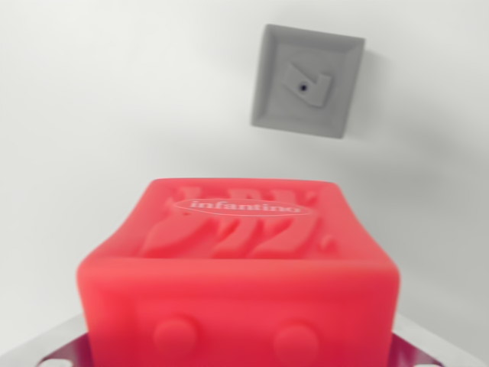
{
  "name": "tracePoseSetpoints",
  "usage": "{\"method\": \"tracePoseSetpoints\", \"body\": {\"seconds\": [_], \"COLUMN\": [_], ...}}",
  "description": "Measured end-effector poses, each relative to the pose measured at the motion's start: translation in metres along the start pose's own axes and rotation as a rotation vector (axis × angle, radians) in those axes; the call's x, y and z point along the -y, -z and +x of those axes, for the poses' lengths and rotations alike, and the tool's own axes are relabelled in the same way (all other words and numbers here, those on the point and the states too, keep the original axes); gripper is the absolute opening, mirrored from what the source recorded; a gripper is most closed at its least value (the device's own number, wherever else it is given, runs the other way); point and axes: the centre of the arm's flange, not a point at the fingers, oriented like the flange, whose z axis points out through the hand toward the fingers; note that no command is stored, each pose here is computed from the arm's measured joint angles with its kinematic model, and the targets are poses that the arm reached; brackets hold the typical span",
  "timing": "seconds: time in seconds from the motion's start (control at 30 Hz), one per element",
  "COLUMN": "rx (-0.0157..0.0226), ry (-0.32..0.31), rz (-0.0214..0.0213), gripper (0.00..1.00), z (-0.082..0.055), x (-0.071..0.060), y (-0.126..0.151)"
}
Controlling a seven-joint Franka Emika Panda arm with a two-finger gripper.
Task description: Destack cube
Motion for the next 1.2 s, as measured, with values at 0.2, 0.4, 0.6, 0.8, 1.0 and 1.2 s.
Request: {"method": "tracePoseSetpoints", "body": {"seconds": [0.2, 0.4, 0.6, 0.8, 1.0, 1.2], "rx": [-0.0004, -0.0005, 0.0002, -0.0002, 0.0007, 0.0007], "ry": [0.032, 0.063, 0.096, 0.128, 0.159, 0.189], "rz": [0.0002, 0.0003, 0.0002, 0.0005, 0.0003, 0.0], "gripper": [0.0, 0.0, 0.0, 0.0, 0.0, 0.0], "z": [-0.011, -0.022, -0.033, -0.045, -0.056, -0.066], "x": [-0.002, -0.004, -0.006, -0.009, -0.011, -0.013], "y": [-0.003, -0.005, -0.008, -0.01, -0.013, -0.015]}}
